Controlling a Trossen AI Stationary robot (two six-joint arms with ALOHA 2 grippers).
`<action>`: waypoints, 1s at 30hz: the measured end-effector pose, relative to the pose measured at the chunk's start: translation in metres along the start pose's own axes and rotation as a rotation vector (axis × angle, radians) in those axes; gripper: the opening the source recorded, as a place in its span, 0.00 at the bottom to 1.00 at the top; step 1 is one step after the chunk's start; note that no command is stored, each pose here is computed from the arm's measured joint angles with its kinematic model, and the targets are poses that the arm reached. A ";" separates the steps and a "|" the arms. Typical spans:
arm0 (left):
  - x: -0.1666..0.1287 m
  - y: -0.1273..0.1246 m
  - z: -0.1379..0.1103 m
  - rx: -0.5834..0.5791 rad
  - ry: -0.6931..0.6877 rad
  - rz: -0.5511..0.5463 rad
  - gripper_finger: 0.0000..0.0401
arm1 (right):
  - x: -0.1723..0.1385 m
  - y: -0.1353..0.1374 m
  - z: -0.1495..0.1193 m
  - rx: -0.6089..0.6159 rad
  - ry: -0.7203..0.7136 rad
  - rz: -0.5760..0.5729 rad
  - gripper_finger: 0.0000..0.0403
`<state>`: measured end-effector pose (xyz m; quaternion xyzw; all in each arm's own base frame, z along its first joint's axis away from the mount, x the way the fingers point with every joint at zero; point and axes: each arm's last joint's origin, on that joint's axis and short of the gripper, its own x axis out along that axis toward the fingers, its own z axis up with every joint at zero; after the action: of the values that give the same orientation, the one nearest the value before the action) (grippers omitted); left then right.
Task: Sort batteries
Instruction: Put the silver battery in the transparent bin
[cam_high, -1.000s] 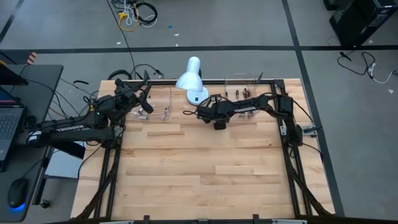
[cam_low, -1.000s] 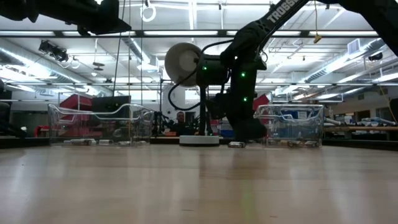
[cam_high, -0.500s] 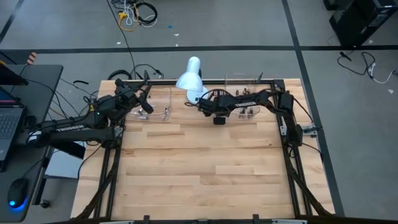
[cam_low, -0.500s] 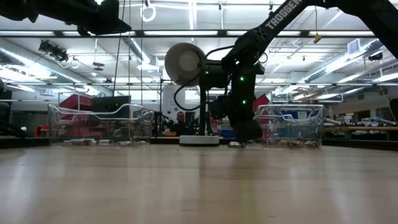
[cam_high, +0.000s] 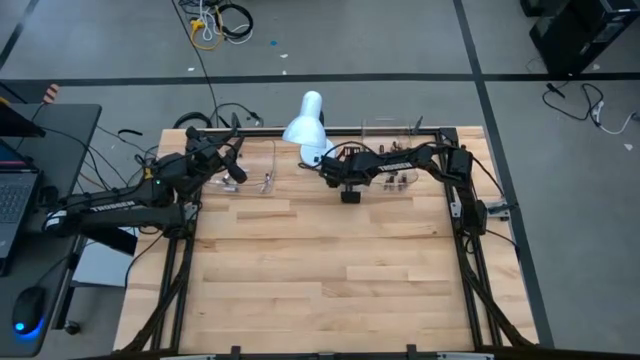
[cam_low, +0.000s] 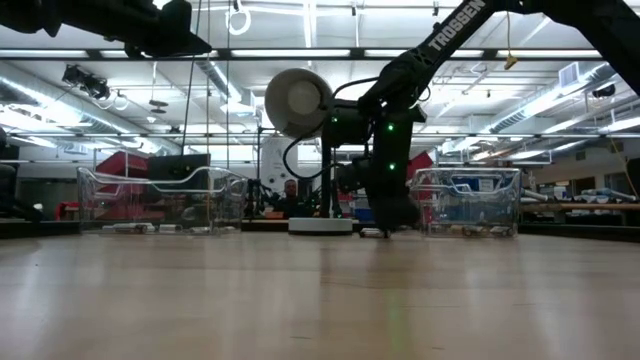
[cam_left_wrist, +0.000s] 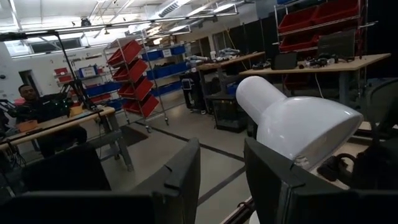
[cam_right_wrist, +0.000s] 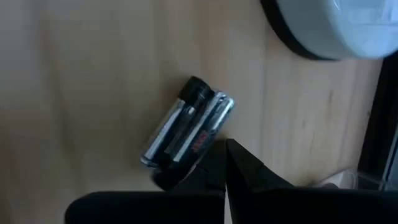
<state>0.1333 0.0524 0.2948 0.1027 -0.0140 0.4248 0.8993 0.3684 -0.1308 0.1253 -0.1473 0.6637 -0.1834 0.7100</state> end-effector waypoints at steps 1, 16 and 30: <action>0.000 0.000 0.000 0.002 0.003 -0.001 0.30 | -0.001 0.003 0.001 0.001 -0.008 0.012 0.00; -0.006 -0.022 -0.037 0.071 0.281 -0.560 0.30 | -0.070 0.023 0.016 0.049 -0.163 0.055 0.00; -0.030 -0.072 -0.105 0.118 0.518 -0.744 0.13 | -0.083 0.078 0.016 0.051 -0.327 0.135 0.00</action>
<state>0.1626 0.0053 0.1763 0.0424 0.2735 0.0845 0.9572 0.3854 -0.0240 0.1649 -0.1124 0.5428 -0.1257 0.8228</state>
